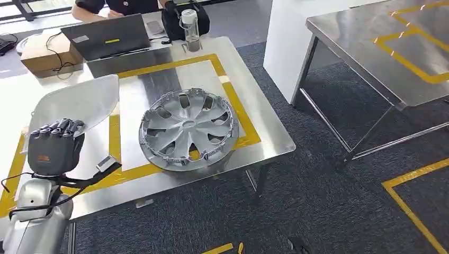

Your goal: Take the parts from the cabinet and place them on the table.

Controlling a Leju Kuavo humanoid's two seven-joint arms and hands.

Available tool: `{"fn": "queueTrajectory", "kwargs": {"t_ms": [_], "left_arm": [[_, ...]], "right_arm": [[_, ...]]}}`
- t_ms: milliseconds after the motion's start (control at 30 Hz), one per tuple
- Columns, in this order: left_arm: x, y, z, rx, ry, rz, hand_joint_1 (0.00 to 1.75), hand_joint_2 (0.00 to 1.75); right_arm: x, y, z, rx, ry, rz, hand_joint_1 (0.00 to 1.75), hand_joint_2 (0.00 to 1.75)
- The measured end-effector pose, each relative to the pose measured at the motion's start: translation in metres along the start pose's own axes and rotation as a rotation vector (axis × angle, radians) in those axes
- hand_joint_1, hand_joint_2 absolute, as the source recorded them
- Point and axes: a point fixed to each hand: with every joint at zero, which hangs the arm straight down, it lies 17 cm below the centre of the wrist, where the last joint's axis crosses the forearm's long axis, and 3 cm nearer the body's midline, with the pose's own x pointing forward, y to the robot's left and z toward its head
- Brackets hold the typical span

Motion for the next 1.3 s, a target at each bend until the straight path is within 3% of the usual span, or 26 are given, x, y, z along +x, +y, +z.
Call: {"fn": "queueTrajectory", "kwargs": {"t_ms": [233, 367, 533, 700, 1133, 1167, 1300], "left_arm": [[-0.044, -0.015, -0.029, -0.102, 0.032, -0.074, 1.75, 1.75], [-0.06, -0.034, -0.04, -0.245, 0.063, -0.095, 1.75, 1.75], [-0.101, -0.045, -0.037, -0.419, 0.058, -0.203, 1.75, 1.75], [-0.161, -0.039, -0.026, -0.546, 0.122, -0.315, 1.75, 1.75], [-0.222, -0.023, -0.01, -0.637, 0.252, -0.401, 1.75, 1.75], [-0.227, -0.022, -0.007, -0.639, 0.262, -0.406, 0.0, 1.75], [-0.242, -0.02, 0.004, -0.652, 0.293, -0.423, 0.0, 1.75]], "right_arm": [[0.0, 0.0, 0.0, 0.0, 0.005, -0.043, 0.0, 0.0], [0.0, 0.0, 0.0, 0.001, 0.008, -0.054, 0.0, 0.0], [-0.002, 0.008, 0.001, 0.023, 0.011, -0.048, 0.0, 0.0], [-0.004, 0.014, 0.001, 0.032, 0.015, -0.068, 0.0, 0.0], [-0.006, 0.031, 0.004, 0.076, 0.03, -0.129, 0.0, 0.0], [-0.007, 0.032, 0.004, 0.077, 0.031, -0.127, 0.0, 0.0], [-0.008, 0.038, 0.005, 0.086, 0.033, -0.125, 0.0, 0.0]]}}
